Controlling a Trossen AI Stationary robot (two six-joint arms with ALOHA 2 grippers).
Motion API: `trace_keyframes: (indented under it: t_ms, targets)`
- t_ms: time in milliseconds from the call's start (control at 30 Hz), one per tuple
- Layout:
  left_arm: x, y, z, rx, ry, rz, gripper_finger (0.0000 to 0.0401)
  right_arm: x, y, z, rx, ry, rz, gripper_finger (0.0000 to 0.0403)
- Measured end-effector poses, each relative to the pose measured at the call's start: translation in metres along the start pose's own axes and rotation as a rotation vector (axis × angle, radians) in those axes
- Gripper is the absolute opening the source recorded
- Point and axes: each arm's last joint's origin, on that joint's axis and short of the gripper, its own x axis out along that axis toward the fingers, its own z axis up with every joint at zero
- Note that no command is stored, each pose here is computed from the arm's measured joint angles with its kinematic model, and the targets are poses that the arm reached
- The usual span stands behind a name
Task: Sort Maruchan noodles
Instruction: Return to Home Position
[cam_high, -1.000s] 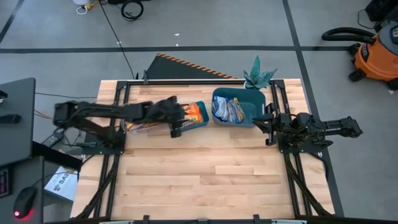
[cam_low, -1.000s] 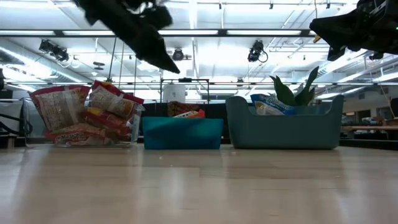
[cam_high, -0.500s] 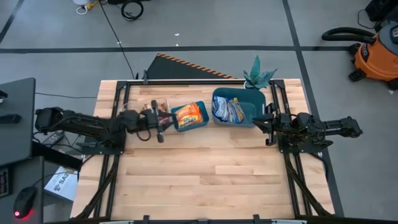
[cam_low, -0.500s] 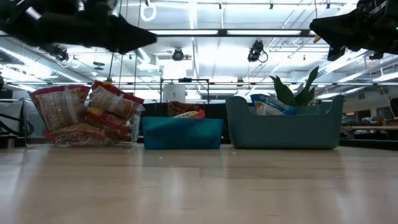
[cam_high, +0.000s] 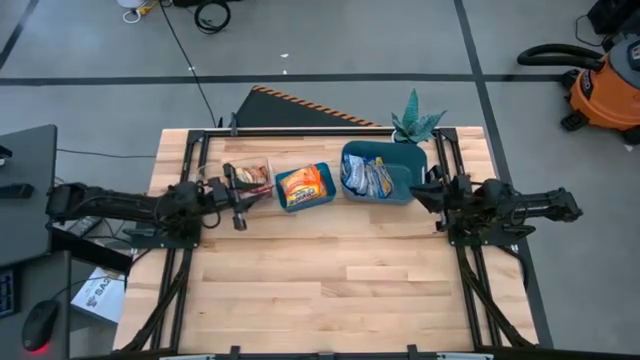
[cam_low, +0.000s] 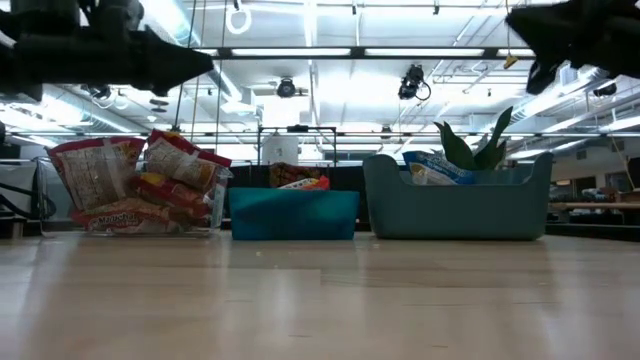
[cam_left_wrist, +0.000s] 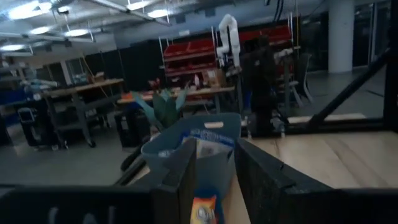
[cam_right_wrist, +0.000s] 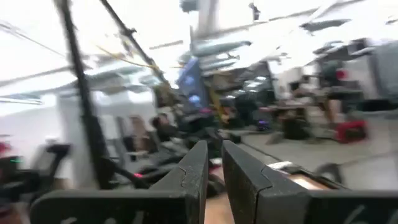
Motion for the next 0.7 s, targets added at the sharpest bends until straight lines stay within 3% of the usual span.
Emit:
trace_keyframes:
  t_ms: [200,533,700]
  targets:
    - [-0.023,0.005,0.007,-0.032,0.03,-0.034,0.008,-0.006,0.005,0.0,0.041,0.01,0.218,0.0055]
    - [-0.053,0.007,-0.003,-0.141,-0.074,-0.113,0.0024,-0.005,0.002,-0.005,0.04,0.048,0.116,0.0055]
    - [-0.056,0.006,-0.009,-0.25,-0.009,-0.121,0.0019,-0.005,0.002,-0.005,0.04,0.045,0.115,0.0055]
